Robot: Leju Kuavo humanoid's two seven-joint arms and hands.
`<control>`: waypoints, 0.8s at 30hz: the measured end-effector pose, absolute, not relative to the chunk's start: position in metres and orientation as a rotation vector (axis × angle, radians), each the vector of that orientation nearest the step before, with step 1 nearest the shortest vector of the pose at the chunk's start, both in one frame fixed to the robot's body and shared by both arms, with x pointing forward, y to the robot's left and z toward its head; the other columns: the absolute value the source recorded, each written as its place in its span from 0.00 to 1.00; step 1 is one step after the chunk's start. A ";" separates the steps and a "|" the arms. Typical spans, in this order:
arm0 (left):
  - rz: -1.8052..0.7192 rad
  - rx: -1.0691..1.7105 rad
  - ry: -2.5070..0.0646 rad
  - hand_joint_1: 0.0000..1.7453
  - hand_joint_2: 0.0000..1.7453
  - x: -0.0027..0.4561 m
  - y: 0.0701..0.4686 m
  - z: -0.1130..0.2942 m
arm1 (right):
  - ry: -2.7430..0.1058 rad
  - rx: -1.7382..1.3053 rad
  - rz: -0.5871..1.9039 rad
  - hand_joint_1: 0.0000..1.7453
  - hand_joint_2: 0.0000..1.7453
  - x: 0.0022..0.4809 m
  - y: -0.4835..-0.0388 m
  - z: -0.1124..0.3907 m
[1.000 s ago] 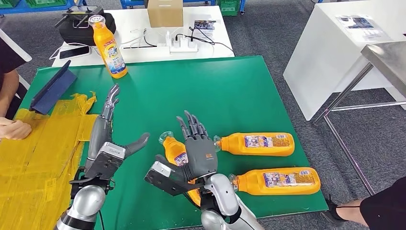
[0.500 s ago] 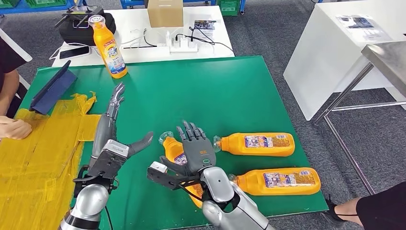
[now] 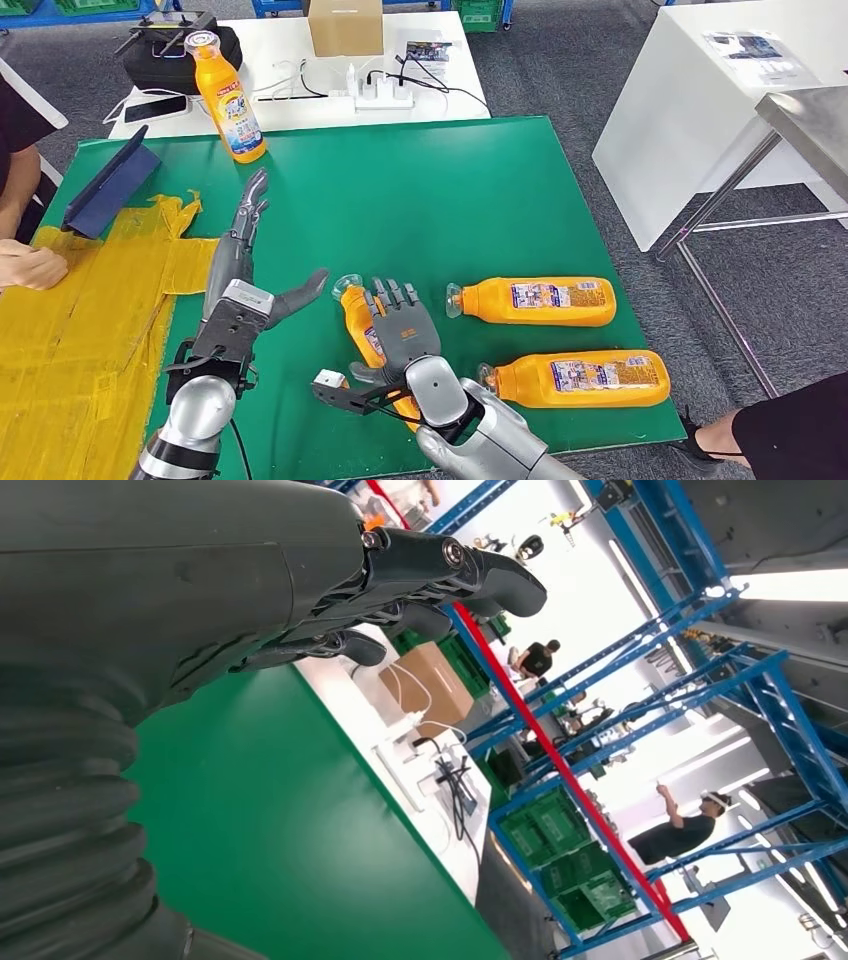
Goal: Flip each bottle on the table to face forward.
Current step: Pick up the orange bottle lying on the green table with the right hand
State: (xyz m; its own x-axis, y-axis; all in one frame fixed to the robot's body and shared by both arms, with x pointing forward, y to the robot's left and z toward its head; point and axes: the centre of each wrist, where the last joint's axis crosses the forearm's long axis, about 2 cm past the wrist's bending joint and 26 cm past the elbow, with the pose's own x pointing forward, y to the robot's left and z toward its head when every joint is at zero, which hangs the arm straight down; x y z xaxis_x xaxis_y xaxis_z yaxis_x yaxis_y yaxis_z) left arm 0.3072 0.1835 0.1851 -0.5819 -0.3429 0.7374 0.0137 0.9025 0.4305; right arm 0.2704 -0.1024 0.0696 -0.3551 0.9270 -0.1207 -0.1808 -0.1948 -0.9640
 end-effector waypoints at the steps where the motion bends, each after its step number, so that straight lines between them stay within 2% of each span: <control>1: -0.491 0.233 -2.145 0.00 1.00 0.307 0.183 0.185 | -1.206 -0.974 1.696 0.00 1.00 0.270 -0.101 0.069; 12: -0.476 0.214 -2.145 0.00 1.00 0.311 0.180 0.183 | -1.178 -0.901 1.786 0.00 1.00 0.268 -0.093 0.061; 24: -0.467 0.209 -2.129 0.00 1.00 0.312 0.179 0.180 | -1.184 -0.980 1.657 0.00 1.00 0.275 -0.095 0.058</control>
State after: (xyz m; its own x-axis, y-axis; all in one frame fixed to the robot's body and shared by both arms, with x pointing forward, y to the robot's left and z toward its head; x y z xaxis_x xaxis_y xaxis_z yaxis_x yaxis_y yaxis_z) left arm 0.3124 0.1785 0.1798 -0.5655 -0.3202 0.7600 0.0270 0.9139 0.4051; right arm 0.2746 -0.0948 0.0576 -0.3284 0.9374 -0.1159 -0.1940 -0.1870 -0.9630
